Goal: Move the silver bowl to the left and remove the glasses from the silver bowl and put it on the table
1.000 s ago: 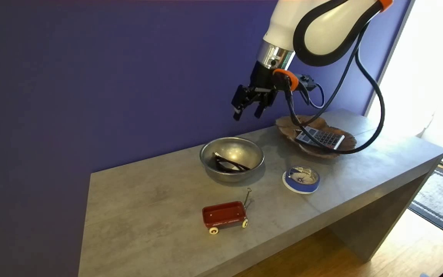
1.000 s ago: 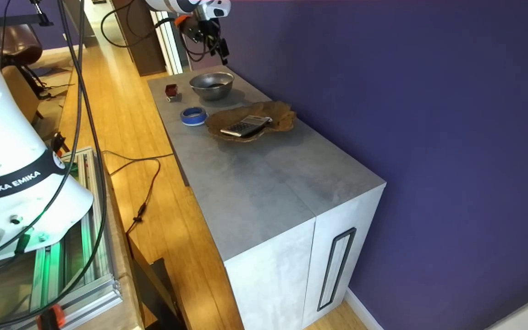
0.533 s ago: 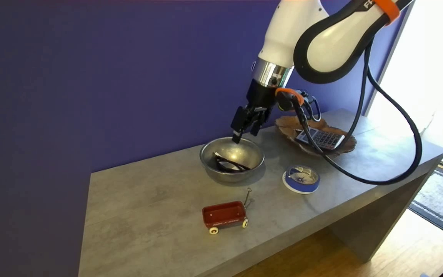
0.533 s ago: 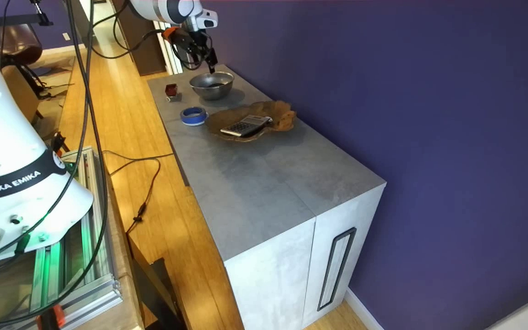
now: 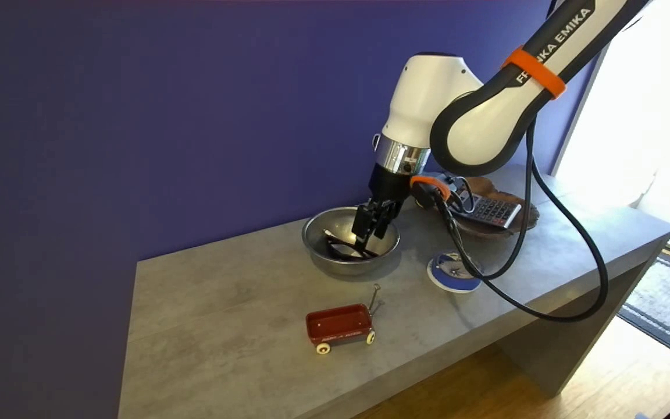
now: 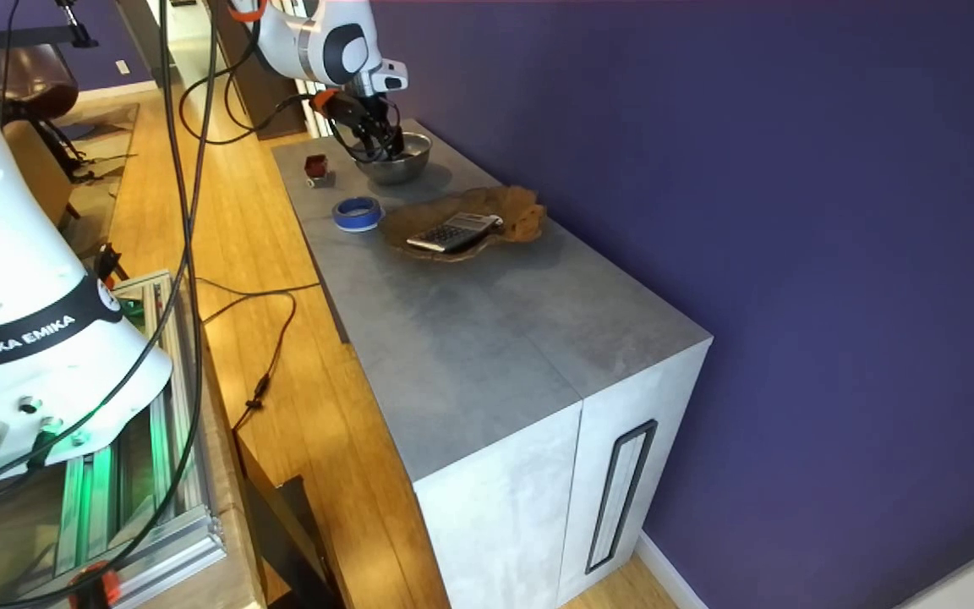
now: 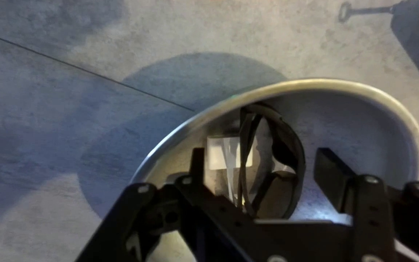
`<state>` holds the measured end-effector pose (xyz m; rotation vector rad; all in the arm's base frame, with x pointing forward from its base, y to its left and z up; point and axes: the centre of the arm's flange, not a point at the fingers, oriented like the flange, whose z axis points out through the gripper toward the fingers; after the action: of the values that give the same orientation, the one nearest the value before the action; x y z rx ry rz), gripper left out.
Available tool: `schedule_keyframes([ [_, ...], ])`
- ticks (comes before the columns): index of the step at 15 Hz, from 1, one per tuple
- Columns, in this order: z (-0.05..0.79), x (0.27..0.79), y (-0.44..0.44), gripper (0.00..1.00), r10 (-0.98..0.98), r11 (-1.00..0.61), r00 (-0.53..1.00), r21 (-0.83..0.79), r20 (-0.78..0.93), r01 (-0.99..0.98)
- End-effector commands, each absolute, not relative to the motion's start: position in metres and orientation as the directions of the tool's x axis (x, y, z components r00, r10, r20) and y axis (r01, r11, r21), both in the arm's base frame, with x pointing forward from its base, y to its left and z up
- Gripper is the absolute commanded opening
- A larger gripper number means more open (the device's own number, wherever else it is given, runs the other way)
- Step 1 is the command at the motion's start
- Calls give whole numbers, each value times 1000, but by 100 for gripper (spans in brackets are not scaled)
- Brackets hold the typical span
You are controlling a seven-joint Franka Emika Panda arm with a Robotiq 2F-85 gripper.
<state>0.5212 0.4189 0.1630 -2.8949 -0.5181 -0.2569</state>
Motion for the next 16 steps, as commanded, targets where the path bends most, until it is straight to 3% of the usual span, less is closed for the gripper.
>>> schedule_keyframes([
  [1, 156, 534, 440, 51, 343, -915, 908, -132, 242, 381],
  [5, 147, 544, 449, 37, 352, -917, 898, -96, 264, 387],
  [9, 131, 556, 448, 42, 338, -929, 901, -55, 274, 365],
  [14, 128, 563, 445, 2, 316, -939, 906, -46, 283, 342],
  [16, 139, 566, 444, 0, 302, -942, 906, -54, 297, 332],
])
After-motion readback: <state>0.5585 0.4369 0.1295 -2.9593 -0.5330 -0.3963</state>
